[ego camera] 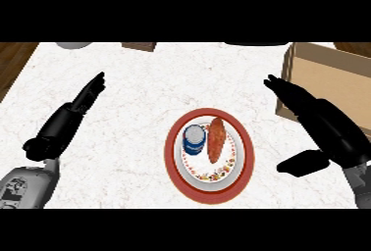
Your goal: Pick the sweet potato from the plate and place it in the cardboard box
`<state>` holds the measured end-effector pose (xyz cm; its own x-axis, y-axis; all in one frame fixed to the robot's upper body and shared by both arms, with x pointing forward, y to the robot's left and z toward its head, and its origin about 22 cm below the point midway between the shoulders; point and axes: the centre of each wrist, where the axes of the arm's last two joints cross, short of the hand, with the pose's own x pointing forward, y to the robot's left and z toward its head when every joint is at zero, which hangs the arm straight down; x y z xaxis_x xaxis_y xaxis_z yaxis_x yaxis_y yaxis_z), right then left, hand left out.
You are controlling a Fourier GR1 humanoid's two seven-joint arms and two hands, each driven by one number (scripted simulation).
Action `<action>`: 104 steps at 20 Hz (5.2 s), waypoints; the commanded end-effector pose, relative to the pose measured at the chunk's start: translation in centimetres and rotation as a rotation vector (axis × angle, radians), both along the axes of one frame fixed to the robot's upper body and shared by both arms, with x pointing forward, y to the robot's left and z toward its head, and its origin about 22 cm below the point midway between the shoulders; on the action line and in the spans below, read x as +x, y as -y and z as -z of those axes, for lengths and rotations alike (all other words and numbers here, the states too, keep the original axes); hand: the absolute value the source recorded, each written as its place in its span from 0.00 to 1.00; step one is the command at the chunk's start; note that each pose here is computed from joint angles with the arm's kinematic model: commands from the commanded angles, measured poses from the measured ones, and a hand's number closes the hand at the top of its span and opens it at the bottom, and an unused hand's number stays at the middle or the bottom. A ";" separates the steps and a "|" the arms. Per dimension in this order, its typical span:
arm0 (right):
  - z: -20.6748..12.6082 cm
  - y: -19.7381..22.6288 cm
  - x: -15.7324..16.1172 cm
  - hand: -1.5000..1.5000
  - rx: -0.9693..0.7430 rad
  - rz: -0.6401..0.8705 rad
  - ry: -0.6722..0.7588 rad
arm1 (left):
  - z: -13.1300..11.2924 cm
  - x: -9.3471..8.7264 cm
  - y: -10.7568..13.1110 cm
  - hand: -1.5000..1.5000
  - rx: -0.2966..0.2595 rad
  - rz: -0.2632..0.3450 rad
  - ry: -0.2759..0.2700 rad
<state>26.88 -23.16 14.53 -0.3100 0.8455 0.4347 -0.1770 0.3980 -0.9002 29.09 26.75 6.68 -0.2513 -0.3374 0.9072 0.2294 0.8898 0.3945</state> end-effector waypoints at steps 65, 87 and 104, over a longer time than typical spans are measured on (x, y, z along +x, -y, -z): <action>14.2 -14.6 3.9 0.00 -0.511 0.146 -0.383 | -1.0 -0.1 -0.7 0.50 -0.001 -0.010 0.016; 12.6 -6.6 2.1 1.00 -0.273 -0.611 0.056 | 1.1 -0.7 -1.0 0.50 0.011 -0.041 -0.015; -2.5 7.7 1.3 1.00 0.131 -0.182 0.350 | -0.2 0.1 0.1 0.50 -0.006 -0.018 0.002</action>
